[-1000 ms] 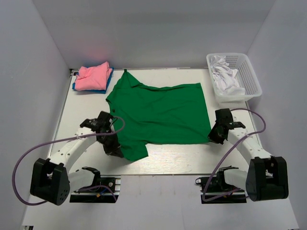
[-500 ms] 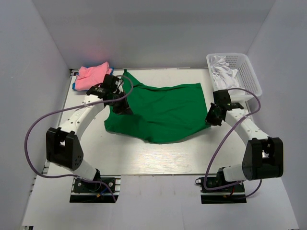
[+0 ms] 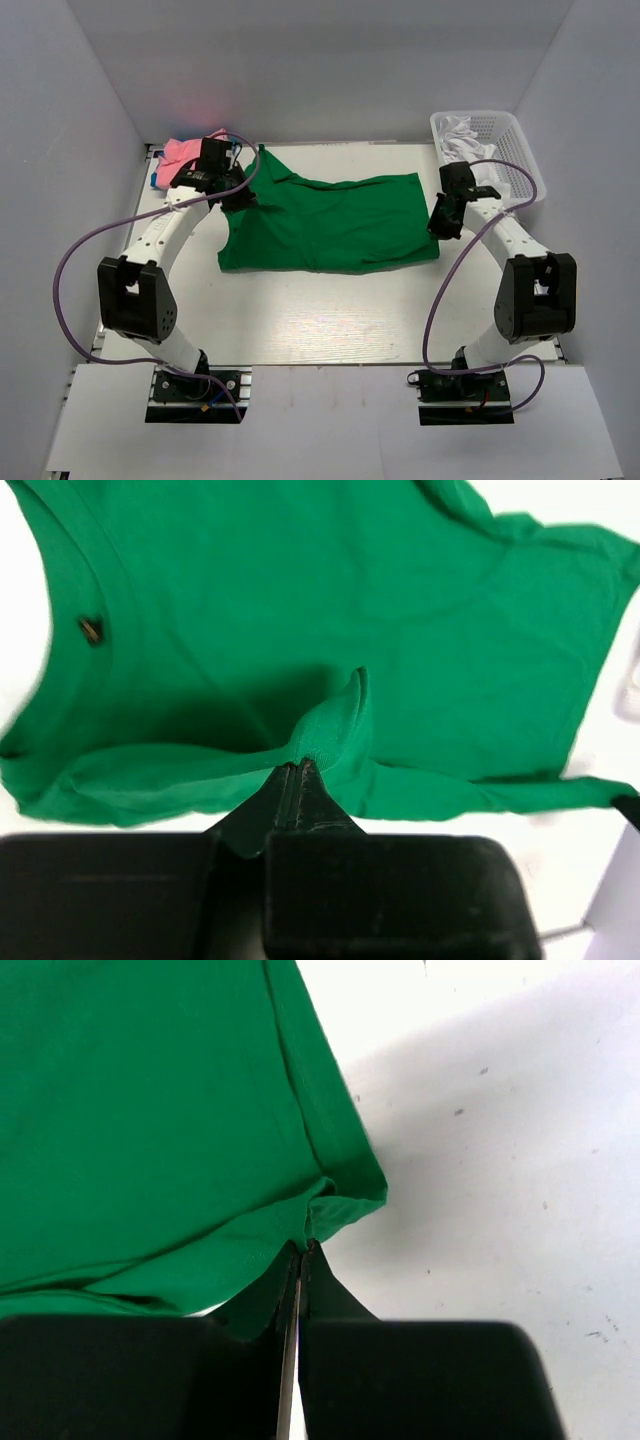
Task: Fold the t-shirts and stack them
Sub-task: Fold the flattened tshirt in 1/3 of the way
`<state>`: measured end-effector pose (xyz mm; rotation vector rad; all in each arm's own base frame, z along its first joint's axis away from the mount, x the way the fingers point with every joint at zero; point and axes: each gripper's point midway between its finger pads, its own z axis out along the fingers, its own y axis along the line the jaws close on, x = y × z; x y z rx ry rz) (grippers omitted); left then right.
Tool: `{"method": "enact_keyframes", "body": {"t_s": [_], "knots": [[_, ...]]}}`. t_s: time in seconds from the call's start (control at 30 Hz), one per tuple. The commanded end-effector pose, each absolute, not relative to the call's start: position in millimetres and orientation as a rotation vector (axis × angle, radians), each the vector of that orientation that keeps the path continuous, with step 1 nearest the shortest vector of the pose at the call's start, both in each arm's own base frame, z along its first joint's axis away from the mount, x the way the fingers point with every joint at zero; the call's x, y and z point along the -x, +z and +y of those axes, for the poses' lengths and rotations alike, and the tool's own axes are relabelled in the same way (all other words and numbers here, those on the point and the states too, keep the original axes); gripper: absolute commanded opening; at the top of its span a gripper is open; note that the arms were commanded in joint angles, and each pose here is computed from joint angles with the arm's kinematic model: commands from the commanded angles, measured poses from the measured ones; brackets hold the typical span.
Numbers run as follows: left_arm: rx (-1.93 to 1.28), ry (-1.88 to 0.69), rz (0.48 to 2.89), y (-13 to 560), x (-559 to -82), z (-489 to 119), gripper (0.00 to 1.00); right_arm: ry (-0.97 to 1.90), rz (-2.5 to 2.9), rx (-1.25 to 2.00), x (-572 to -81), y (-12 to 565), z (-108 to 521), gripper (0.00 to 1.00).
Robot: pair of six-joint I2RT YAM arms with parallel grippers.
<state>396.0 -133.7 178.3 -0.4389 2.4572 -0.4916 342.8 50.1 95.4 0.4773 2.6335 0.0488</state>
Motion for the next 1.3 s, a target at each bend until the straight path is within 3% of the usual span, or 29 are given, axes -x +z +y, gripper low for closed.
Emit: {"method": "enact_keyframes", "body": {"t_s": [0.0, 0.23, 0.8, 0.87, 0.9, 0.93, 0.97, 1.03, 1.17, 1.27], "knots": [[0.409, -0.451, 2.325, 204, -417, -124, 0.00, -0.015, 2.597, -0.465, -357, 112, 41, 0.00], [0.310, -0.451, 2.238, 218, -437, -120, 0.00, 0.001, 2.583, -0.412, -383, 122, 46, 0.00], [0.390, -0.331, 2.261, 165, -501, -99, 0.00, -0.067, 2.618, -0.473, -441, 95, 46, 0.00], [0.409, -0.313, 2.298, 149, -512, -95, 0.01, -0.055, 2.622, -0.473, -444, 98, 49, 0.10], [0.412, -0.307, 2.315, 143, -514, -96, 0.05, -0.065, 2.633, -0.479, -444, 93, 47, 0.19], [0.414, -0.302, 2.332, 137, -517, -96, 0.17, -0.054, 2.622, -0.475, -448, 97, 50, 0.34], [0.417, -0.296, 2.350, 132, -519, -96, 0.57, -0.054, 2.636, -0.475, -446, 95, 50, 0.46], [0.461, -0.303, 2.396, 124, -527, -96, 1.00, -0.036, 2.628, -0.448, -449, 101, 54, 0.66], [0.476, -0.296, 2.392, 131, -537, -96, 1.00, 0.125, 2.626, -0.365, -449, 112, 76, 0.71], [0.464, -0.321, 2.353, 153, -532, -97, 1.00, 0.269, 2.596, -0.286, -449, 125, 97, 0.84]]}}
